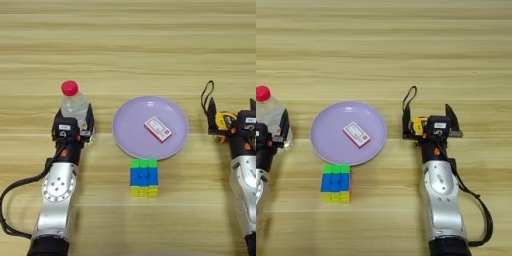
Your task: Move the objects on the table
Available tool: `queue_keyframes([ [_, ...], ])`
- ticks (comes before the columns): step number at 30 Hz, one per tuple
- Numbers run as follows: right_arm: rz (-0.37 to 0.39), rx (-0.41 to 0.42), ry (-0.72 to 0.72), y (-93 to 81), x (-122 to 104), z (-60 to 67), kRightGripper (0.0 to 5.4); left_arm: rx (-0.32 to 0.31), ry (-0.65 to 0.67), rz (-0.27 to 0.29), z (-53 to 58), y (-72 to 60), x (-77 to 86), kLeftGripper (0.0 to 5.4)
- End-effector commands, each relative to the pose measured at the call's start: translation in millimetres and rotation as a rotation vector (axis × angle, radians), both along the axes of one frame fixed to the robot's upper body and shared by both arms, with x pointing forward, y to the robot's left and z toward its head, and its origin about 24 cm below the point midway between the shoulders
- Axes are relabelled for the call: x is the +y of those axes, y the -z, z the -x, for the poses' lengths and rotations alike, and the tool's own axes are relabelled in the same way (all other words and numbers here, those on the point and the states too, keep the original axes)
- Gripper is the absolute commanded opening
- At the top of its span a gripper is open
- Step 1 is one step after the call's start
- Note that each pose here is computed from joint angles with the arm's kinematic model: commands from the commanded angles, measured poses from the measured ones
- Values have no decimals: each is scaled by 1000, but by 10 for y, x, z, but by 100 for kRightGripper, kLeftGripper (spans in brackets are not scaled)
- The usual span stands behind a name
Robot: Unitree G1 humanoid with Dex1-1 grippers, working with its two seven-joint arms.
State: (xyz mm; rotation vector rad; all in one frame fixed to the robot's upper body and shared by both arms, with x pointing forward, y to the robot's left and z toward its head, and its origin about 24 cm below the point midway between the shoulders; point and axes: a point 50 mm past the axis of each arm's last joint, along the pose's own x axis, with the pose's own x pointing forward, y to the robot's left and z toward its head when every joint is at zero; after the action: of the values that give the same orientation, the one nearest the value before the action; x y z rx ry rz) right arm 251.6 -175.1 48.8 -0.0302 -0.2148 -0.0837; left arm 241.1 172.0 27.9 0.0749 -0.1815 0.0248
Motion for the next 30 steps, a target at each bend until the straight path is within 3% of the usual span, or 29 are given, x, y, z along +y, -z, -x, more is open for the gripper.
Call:
queue_keyframes([
  [1, 0, 0, 1, -8, 0, -14, 540, -15, 9, -4, -4, -53, -10, 307],
  [7, 1, 1, 3, -7, -8, -7, 540, 6, 14, -3, -6, -8, -40, 307],
  [8, 2, 1, 4, -7, -9, -6, 540, 9, 11, -2, -8, -4, -39, 344],
  [15, 2, 2, 5, -3, -1, -1, 540, 12, 3, -1, -12, 2, -21, 444],
  [23, 4, 2, 2, 0, 7, 3, 540, 8, 20, -11, -5, -7, -36, 529],
  [30, 10, -2, -6, -10, 14, 9, 540, 17, 7, -5, 2, 12, -19, 537],
])
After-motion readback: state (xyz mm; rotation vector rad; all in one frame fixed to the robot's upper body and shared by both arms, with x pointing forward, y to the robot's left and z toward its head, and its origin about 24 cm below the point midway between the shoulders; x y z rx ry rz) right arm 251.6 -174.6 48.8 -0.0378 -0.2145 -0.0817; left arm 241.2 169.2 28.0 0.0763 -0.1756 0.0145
